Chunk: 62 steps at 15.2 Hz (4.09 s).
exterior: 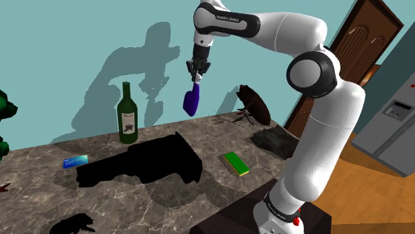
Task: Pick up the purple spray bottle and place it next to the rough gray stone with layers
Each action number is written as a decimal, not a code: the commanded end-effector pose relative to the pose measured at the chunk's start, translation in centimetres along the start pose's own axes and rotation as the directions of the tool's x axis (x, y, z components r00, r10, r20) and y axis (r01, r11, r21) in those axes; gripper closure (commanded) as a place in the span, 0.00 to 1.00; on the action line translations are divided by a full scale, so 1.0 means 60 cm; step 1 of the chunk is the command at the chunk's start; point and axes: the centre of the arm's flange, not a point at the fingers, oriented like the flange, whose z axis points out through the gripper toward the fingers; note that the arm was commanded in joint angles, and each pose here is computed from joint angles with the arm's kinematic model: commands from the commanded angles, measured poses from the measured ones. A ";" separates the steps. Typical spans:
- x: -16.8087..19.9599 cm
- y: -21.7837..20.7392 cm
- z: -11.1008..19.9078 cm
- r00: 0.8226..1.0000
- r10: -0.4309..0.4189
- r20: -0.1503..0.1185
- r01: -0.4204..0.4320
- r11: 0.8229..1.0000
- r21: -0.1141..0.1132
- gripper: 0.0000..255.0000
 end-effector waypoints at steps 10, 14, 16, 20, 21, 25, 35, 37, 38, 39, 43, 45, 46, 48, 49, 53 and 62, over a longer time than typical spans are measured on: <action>-0.140 0.160 -0.108 1.000 -0.001 0.000 0.001 1.000 0.000 1.00; -0.192 0.220 -0.147 1.000 -0.001 0.000 0.001 1.000 0.000 1.00; -0.219 0.249 -0.166 1.000 -0.001 0.000 0.001 1.000 0.000 1.00; -0.271 0.308 -0.204 1.000 -0.001 0.000 0.001 1.000 0.000 1.00; -0.285 0.323 -0.214 1.000 -0.001 0.000 0.001 1.000 0.000 1.00; -0.337 0.382 -0.252 1.000 -0.001 0.000 0.001 1.000 0.000 1.00; -0.363 0.414 -0.202 1.000 -0.001 0.000 0.001 1.000 0.000 1.00; -0.363 0.414 -0.184 1.000 -0.001 0.000 0.001 1.000 0.000 1.00; -0.363 0.414 -0.176 1.000 -0.001 0.000 0.001 1.000 0.000 1.00; -0.363 0.414 -0.167 1.000 -0.001 0.000 0.001 1.000 0.000 1.00; -0.362 0.415 -0.132 1.000 -0.001 0.000 0.001 1.000 0.000 1.00; -0.362 0.415 -0.114 1.000 -0.001 0.000 0.001 1.000 0.000 1.00; -0.362 0.415 -0.105 1.000 -0.001 0.000 0.001 1.000 0.000 1.00; -0.361 0.415 -0.088 1.000 -0.001 0.000 0.001 1.000 0.000 1.00; -0.361 0.415 -0.079 1.000 -0.001 0.000 0.001 1.000 0.000 1.00; -0.360 0.415 -0.044 1.000 -0.001 0.000 0.001 1.000 0.000 1.00; -0.359 0.416 0.036 1.000 -0.001 0.000 0.001 1.000 0.000 1.00</action>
